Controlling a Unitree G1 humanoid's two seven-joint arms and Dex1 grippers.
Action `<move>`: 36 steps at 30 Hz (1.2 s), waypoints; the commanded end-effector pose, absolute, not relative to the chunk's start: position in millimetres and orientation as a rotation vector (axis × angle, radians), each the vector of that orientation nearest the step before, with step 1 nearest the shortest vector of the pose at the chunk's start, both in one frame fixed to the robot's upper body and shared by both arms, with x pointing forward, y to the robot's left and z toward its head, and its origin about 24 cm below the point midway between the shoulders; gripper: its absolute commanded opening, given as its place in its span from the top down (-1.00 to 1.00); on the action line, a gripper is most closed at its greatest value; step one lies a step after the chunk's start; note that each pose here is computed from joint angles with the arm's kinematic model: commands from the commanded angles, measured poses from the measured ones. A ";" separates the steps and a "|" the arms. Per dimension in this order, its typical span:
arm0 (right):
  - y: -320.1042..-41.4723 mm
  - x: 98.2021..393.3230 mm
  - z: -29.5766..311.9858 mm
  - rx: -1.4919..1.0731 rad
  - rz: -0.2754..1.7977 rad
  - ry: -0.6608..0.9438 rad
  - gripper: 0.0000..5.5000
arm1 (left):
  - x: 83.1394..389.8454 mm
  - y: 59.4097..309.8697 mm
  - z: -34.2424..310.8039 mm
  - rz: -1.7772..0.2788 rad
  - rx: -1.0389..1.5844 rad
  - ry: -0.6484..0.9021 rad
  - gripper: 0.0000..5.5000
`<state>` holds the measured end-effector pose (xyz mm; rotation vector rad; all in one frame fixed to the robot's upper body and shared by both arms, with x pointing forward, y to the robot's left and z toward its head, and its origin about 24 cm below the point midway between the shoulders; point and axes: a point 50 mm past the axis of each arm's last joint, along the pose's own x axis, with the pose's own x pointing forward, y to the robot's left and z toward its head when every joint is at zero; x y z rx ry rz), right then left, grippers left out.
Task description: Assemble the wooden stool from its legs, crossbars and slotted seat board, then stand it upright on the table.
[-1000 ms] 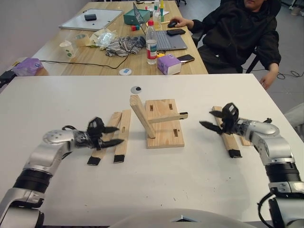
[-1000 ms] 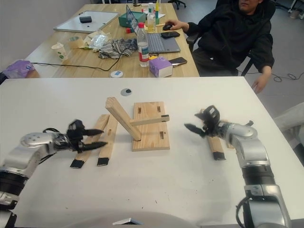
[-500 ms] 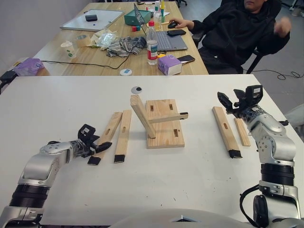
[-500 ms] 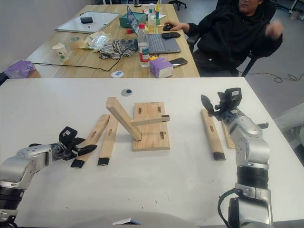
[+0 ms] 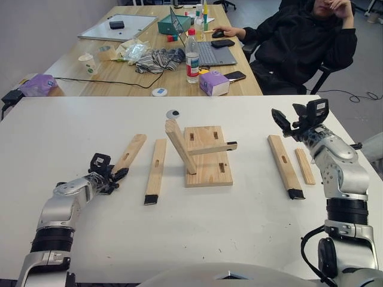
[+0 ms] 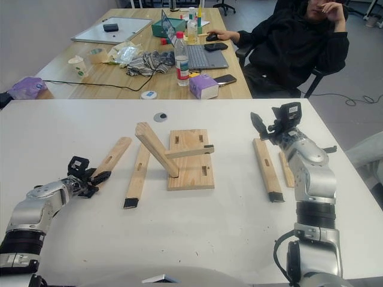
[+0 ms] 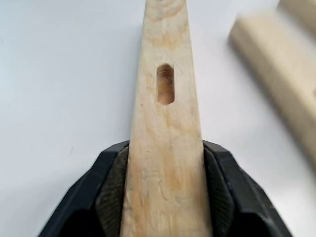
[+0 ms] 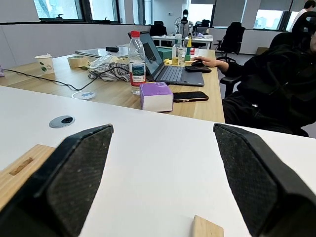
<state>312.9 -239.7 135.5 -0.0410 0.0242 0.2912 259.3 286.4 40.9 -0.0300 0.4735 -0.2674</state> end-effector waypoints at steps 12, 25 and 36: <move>-131.7 292.5 363.9 0.477 1.616 -0.344 -0.88 | 291.3 120.1 334.8 -1.470 -0.217 -0.337 0.27; -150.4 294.9 360.7 0.578 1.605 -0.331 -0.52 | 282.3 128.2 298.7 -1.471 -0.262 -0.248 0.27; -146.5 303.7 351.8 0.552 1.517 -0.262 0.23 | 286.2 131.1 281.5 -1.408 -0.268 -0.213 0.27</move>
